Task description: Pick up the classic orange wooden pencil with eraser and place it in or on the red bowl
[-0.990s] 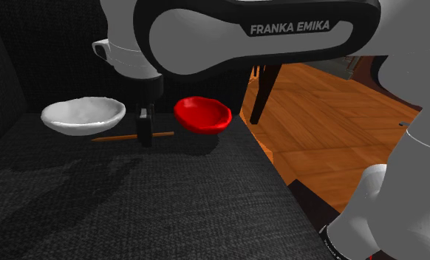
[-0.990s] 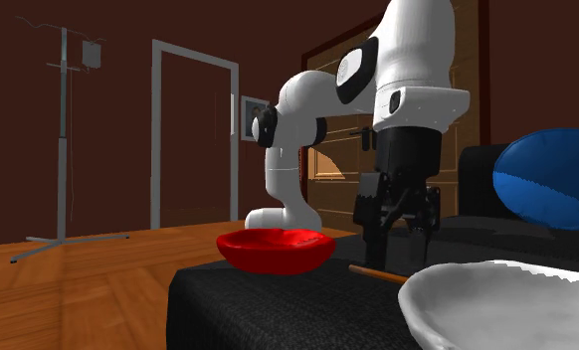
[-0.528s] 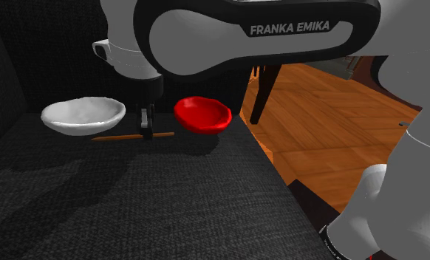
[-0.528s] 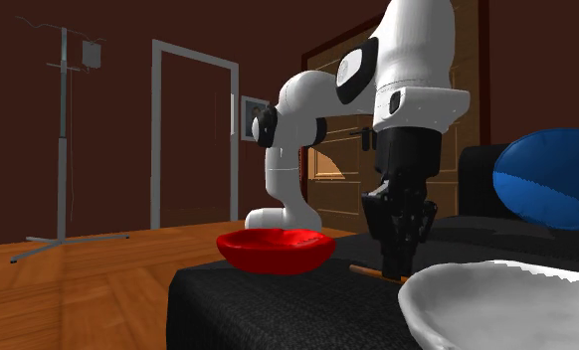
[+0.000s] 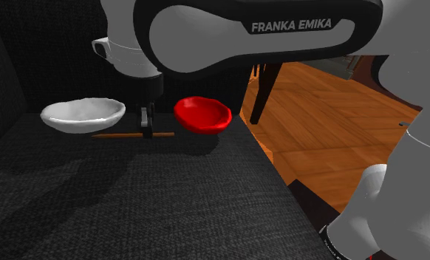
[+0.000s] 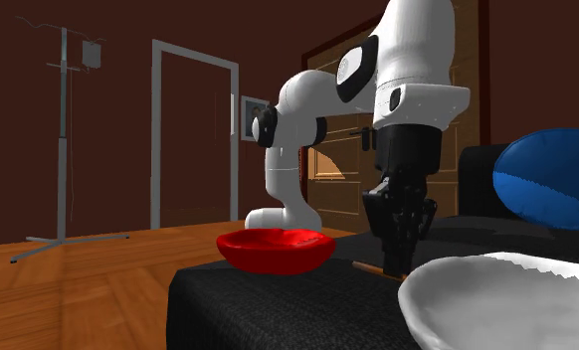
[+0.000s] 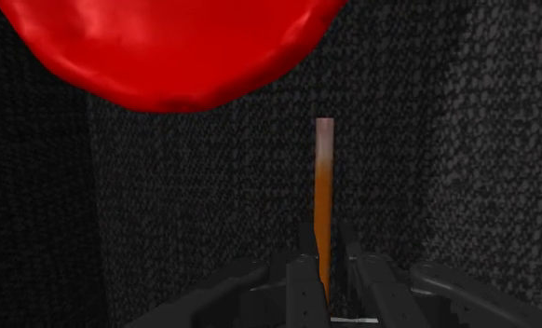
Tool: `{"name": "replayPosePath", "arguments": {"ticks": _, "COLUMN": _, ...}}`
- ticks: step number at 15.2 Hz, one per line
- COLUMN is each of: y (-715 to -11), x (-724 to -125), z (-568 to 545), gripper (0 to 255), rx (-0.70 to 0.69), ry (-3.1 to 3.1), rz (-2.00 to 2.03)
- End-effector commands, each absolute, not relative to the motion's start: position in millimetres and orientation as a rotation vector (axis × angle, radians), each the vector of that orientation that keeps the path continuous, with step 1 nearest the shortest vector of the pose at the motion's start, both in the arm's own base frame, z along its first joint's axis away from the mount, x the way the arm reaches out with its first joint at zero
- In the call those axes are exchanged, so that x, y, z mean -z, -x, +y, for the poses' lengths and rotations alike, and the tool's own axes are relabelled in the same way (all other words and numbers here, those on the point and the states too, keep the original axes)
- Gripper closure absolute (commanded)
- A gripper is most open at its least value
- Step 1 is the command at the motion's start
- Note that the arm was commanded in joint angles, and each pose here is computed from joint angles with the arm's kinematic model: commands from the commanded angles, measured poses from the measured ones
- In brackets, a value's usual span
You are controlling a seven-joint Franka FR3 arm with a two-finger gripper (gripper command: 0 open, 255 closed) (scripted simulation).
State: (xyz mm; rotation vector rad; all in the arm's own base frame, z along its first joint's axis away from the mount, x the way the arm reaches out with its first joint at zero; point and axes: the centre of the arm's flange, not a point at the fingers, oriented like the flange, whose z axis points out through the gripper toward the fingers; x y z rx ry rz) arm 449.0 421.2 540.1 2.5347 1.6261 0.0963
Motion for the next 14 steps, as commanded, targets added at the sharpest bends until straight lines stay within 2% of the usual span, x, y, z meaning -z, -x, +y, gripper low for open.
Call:
{"name": "replayPosePath", "arguments": {"ticks": 1, "y": -449.5, "x": -547.2, "z": 421.1, "gripper": 255, "rx": -0.094, "ry": -2.535, "rz": 1.626}}
{"name": "replayPosePath", "arguments": {"ticks": 14, "y": -449.5, "x": -615.9, "z": 421.1, "gripper": 255, "rx": -0.094, "ry": -2.535, "rz": 1.626}}
